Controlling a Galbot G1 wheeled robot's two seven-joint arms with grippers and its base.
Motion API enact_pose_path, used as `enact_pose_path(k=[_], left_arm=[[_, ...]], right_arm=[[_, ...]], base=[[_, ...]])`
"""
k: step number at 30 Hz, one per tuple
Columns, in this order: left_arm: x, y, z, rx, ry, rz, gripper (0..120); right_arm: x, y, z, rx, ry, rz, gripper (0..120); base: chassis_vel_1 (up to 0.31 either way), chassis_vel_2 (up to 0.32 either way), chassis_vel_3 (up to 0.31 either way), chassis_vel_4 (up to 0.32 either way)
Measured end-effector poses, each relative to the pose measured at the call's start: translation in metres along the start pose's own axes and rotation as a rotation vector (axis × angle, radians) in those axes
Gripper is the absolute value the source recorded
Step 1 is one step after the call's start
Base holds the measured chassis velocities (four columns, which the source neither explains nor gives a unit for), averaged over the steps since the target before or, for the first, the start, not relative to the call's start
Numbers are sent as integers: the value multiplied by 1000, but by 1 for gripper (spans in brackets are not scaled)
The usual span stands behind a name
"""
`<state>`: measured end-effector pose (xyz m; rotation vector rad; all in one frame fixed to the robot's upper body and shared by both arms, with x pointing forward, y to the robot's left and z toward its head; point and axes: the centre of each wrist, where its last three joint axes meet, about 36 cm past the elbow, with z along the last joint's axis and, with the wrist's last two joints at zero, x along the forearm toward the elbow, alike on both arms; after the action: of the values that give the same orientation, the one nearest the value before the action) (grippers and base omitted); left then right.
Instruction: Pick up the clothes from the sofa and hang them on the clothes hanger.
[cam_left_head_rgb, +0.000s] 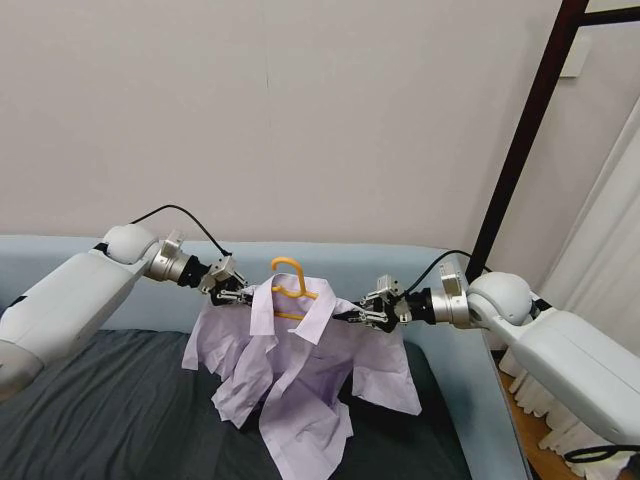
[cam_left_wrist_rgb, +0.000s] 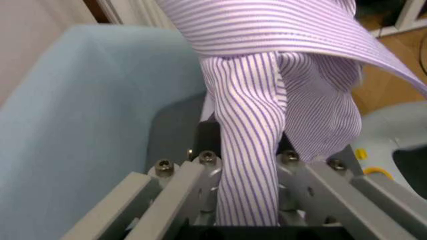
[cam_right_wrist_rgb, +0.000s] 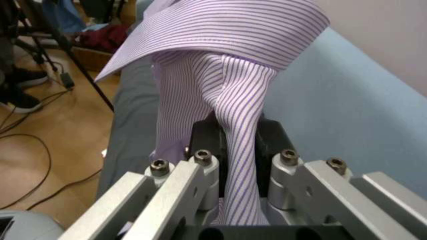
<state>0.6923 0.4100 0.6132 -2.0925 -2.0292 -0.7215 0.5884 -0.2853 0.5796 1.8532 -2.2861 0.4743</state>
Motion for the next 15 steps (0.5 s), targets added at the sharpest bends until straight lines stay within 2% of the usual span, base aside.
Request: enact_pose_path(k=[3, 7, 8, 12, 13, 15], left_arm=[[4, 2, -2, -8, -42, -34, 21], [20, 9, -20, -39, -203, -175, 39], [20, 9, -20, -39, -203, -175, 39], [36, 5, -29, -33, -324, -259, 57], [36, 5, -29, -33, -324, -259, 57], [45, 0, -27, -26, -351, -276, 66]], right_arm=[[4, -1, -2, -1, -8, 18, 8], [22, -7, -23, 7, -38, 67, 8], [22, -7, -23, 7, -38, 67, 8], [40, -7, -47, -15, -70, 93, 8], [40, -7, -47, -15, -70, 93, 8], [48, -7, -56, -32, -88, 91, 8]], base=[[0, 0, 0, 0], [0, 0, 0, 0], [0, 0, 0, 0], [0, 0, 0, 0], [0, 0, 0, 0], [0, 0, 0, 0]])
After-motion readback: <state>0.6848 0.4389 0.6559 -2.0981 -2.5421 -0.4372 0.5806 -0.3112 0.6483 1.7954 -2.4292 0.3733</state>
